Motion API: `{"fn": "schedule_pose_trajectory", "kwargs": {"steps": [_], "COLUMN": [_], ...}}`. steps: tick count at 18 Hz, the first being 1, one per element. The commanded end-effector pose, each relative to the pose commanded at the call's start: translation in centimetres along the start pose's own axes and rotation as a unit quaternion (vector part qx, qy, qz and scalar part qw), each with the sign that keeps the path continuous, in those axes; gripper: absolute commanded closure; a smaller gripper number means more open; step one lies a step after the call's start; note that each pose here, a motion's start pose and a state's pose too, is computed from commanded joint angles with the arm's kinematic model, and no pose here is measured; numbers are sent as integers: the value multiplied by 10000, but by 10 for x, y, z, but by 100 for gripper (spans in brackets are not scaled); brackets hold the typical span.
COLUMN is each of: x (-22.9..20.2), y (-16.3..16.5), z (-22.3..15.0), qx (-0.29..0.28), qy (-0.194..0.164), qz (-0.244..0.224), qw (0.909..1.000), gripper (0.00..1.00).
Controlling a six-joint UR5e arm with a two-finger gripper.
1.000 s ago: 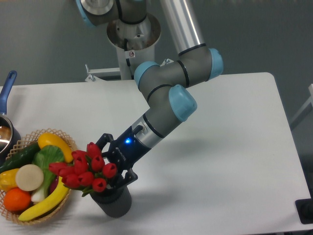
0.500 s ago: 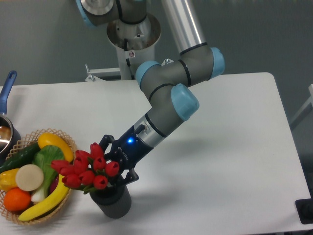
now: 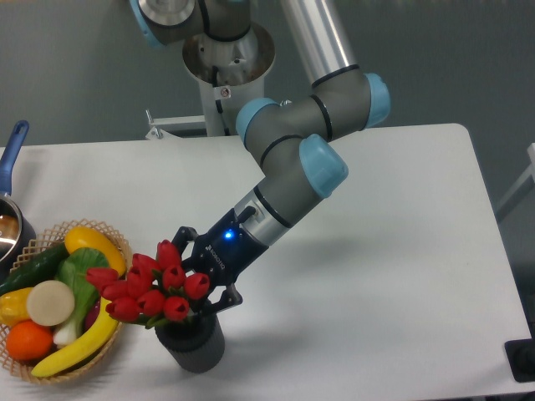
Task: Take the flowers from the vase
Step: 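Close the gripper on the tulip stems, then lift the gripped tulips up out of the dark vase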
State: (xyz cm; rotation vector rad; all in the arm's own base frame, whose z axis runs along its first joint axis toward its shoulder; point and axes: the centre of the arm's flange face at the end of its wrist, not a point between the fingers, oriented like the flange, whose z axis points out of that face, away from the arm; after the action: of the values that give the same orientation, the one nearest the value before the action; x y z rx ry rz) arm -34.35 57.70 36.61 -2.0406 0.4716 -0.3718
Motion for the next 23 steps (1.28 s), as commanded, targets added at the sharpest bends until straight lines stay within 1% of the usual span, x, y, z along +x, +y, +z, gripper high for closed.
{"fn": "schedule_pose_trajectory", "kwargs": {"steps": [3,4,10,12,14,21,23], "x": [-2,-2,-4,-4,-4,7,14], "y": [-14,-19,-36,-44,-46,-64,-73], "z": [-6,-7,-12,-17,-17,-24,-30], "qx": [31,44,85,115,119,157,183], "qy": [-60,-81,-134,-170,-170,-208,-239], "qz": [-139,-106,-317,-344,-358,-372,-412], "qw": [9999,9999,9994,9992,9991,9990,9987], "gripper": [49,49,49,49,49,49,49]}}
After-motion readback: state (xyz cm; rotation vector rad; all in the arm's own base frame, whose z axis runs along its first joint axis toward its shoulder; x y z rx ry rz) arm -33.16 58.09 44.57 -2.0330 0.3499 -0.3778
